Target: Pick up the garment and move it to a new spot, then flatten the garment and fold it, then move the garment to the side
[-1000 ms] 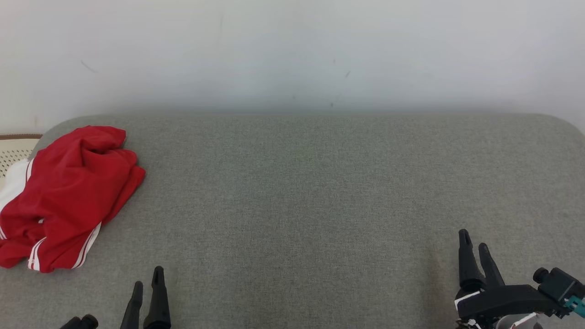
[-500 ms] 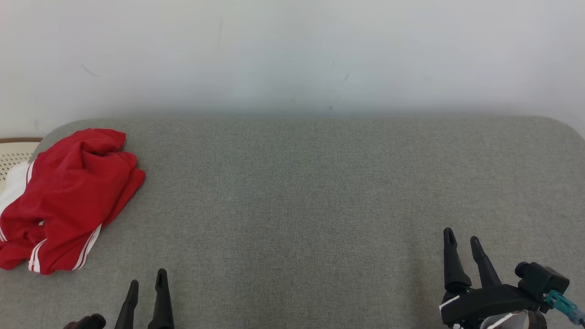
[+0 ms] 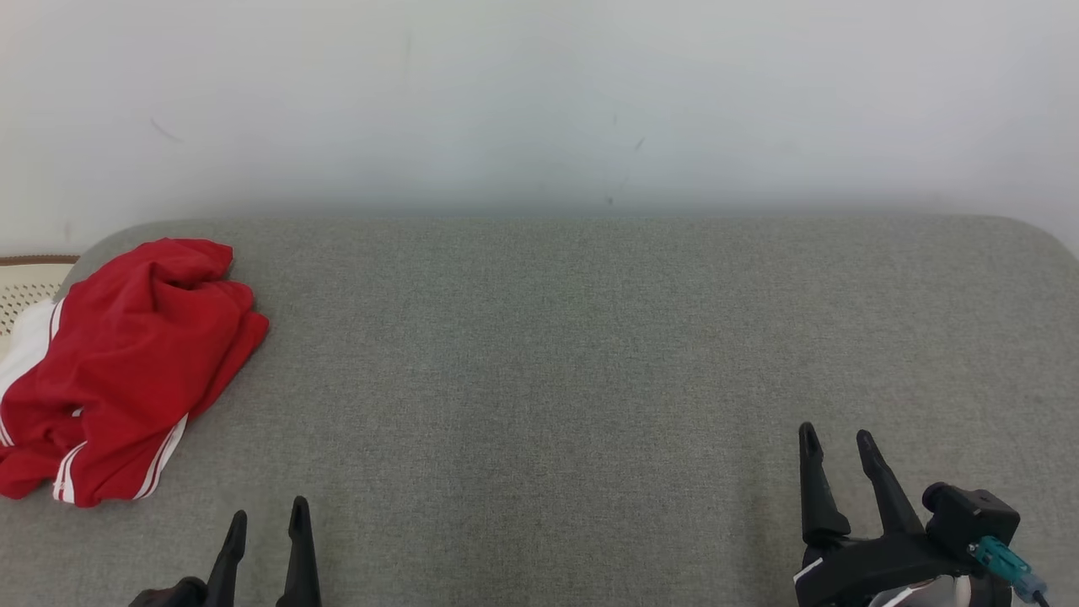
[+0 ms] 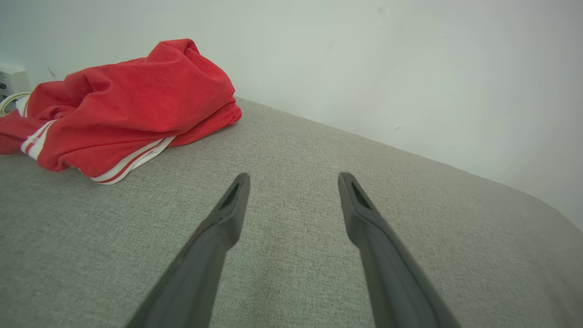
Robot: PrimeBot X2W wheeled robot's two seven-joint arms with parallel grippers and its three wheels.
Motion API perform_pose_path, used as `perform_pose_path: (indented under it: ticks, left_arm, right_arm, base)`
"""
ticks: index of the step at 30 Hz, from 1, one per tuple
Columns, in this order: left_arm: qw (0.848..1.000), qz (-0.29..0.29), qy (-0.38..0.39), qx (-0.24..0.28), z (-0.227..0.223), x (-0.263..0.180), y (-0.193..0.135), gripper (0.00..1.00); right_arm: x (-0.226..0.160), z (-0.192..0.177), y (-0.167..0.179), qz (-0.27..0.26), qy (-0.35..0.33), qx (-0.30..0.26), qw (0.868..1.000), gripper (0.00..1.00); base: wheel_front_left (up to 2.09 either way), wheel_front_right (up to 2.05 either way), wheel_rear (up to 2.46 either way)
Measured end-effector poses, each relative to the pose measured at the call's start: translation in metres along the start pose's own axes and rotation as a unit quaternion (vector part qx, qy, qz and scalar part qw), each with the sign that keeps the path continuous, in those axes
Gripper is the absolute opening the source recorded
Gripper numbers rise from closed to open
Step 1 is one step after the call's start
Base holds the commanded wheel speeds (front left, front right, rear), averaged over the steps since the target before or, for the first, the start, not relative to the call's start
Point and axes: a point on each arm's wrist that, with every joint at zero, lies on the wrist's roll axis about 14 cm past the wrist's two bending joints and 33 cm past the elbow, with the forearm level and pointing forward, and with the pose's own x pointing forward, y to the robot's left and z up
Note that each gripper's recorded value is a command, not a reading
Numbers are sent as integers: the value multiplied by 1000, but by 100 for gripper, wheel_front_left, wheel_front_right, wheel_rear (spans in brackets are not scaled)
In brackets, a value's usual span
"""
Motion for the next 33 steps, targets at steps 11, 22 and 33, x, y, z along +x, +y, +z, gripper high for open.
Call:
perform_pose_path:
  ticks: [11, 22, 33]
  left_arm:
    - [998, 8, -30, 55, 14, 0, 3, 100]
    - [993, 17, -54, 105, 25, -4, 8, 100]
    - [990, 6, -60, 128, 25, -4, 10, 100]
  right_arm:
    - [-3, -1, 6, 13, -3, -52, 999, 100]
    - [-5, -4, 9, 22, -5, -97, 995, 100]
    - [-9, -11, 11, 30, 0, -121, 992, 100]
  base:
    - [0, 0, 0]
    - [0, 0, 0]
    - [0, 0, 0]
